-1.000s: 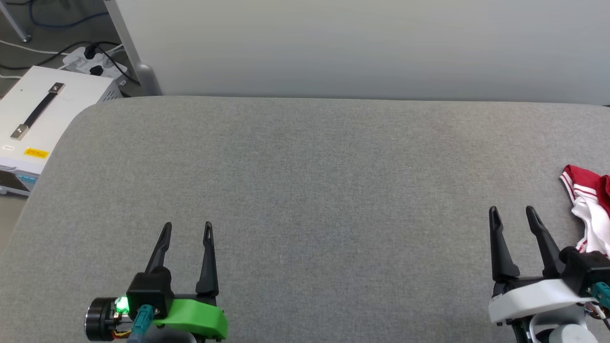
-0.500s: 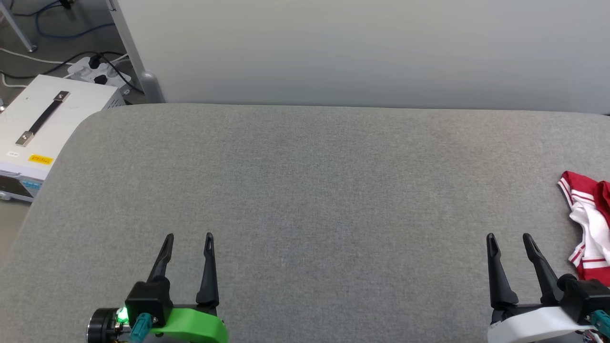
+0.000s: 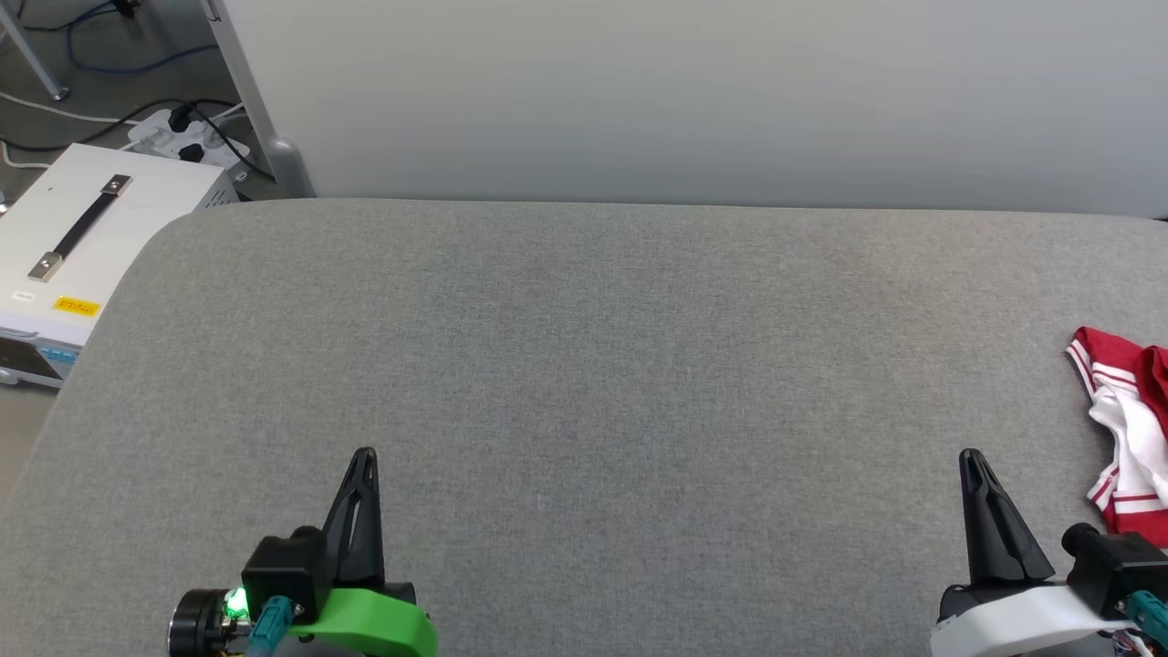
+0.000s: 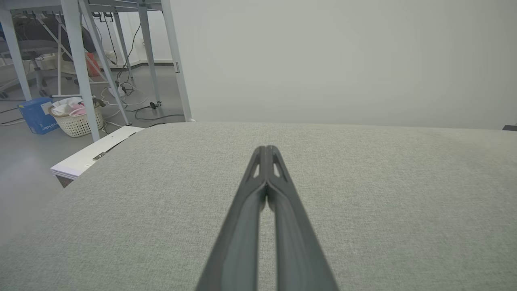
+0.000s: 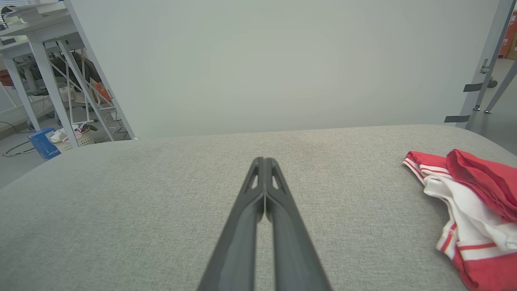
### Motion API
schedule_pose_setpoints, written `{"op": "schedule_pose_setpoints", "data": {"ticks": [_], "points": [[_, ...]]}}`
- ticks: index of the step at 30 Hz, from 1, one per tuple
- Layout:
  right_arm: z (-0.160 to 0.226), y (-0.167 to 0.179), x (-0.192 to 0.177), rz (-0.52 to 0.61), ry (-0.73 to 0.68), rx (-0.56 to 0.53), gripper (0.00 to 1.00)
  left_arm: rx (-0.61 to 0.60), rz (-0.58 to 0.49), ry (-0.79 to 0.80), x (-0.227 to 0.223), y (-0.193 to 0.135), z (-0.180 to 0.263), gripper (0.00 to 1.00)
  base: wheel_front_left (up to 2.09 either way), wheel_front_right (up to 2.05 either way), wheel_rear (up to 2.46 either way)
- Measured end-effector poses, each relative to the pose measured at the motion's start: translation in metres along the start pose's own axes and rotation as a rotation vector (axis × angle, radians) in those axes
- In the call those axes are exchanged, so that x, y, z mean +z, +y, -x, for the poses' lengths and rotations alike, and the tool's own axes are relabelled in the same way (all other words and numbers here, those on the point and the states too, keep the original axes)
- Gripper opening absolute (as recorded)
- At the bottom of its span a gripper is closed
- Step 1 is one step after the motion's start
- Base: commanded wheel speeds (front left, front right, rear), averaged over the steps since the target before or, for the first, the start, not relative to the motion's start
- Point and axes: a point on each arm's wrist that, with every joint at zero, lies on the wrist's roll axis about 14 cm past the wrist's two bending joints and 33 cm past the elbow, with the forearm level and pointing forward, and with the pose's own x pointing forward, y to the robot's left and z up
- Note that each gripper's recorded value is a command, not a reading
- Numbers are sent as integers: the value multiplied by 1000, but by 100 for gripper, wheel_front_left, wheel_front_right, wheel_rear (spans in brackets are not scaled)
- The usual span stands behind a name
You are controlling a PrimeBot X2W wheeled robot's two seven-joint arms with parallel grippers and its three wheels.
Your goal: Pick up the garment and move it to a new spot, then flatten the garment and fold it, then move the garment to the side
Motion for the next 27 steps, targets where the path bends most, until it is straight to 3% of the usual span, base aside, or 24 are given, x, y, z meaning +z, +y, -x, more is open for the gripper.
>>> {"op": "schedule_pose_setpoints", "data": {"ticks": [27], "points": [[-1,2,-3,47,44,10,0,-3,-18,44,-4,0,-3,0,0,0,0]]}}
